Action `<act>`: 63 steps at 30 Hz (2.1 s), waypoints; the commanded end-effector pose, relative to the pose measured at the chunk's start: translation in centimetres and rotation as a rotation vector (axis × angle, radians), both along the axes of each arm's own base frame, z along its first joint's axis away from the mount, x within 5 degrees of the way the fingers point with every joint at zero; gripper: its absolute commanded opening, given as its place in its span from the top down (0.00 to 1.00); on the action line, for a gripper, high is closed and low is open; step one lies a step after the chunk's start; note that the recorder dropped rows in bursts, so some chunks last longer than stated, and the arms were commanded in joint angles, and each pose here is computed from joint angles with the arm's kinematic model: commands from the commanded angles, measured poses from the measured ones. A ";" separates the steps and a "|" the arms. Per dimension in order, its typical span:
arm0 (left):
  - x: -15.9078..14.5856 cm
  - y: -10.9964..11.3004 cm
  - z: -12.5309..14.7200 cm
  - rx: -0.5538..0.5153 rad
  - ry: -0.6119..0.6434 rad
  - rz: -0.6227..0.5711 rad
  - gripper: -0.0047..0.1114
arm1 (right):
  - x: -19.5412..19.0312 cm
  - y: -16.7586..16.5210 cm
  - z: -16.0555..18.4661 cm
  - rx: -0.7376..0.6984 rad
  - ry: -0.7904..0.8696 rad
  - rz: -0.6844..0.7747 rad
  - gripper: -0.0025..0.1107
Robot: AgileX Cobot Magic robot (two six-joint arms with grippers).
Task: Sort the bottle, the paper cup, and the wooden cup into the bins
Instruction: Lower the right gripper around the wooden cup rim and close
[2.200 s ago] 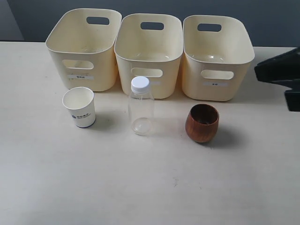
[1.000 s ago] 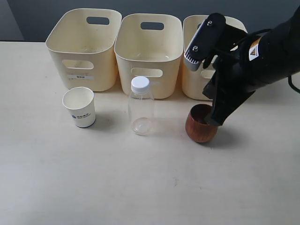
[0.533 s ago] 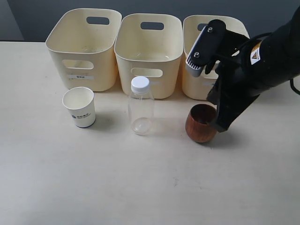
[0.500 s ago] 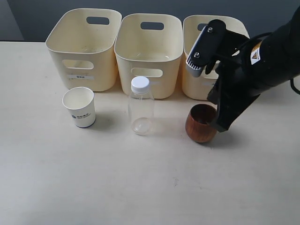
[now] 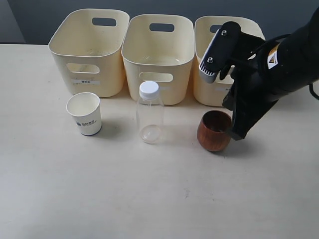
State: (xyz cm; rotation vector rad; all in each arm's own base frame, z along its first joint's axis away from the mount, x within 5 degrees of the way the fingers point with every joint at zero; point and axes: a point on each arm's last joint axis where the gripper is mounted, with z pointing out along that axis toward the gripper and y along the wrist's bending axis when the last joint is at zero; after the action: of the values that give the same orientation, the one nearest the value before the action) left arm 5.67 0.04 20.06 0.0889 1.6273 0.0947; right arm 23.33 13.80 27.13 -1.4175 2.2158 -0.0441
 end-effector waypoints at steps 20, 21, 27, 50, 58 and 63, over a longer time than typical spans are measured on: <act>0.0 0.0 0.0 -0.001 -0.010 0.001 0.96 | 0.5 0.1 0.4 -0.006 -0.068 0.025 0.98; 0.0 0.0 0.0 -0.001 -0.010 0.001 0.96 | 0.5 0.1 0.3 -0.008 -0.065 0.025 0.98; 0.0 0.0 0.0 -0.001 -0.010 0.001 0.96 | -0.1 0.1 0.0 -0.026 0.004 0.051 0.64; 0.0 0.0 0.0 -0.001 -0.010 0.001 0.96 | -0.1 1.4 0.5 0.147 0.002 0.059 0.39; 0.0 0.0 0.0 -0.001 -0.010 0.001 0.96 | -0.2 1.4 0.5 0.143 0.005 0.062 0.39; 0.0 0.0 0.0 -0.001 -0.010 0.001 0.96 | -0.2 1.4 0.5 0.146 0.009 0.060 0.39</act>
State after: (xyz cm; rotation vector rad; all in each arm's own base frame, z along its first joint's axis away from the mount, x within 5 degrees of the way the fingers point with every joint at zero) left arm 5.67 0.04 20.06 0.0889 1.6273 0.0947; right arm 23.03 15.17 27.47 -1.4049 2.1443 0.1418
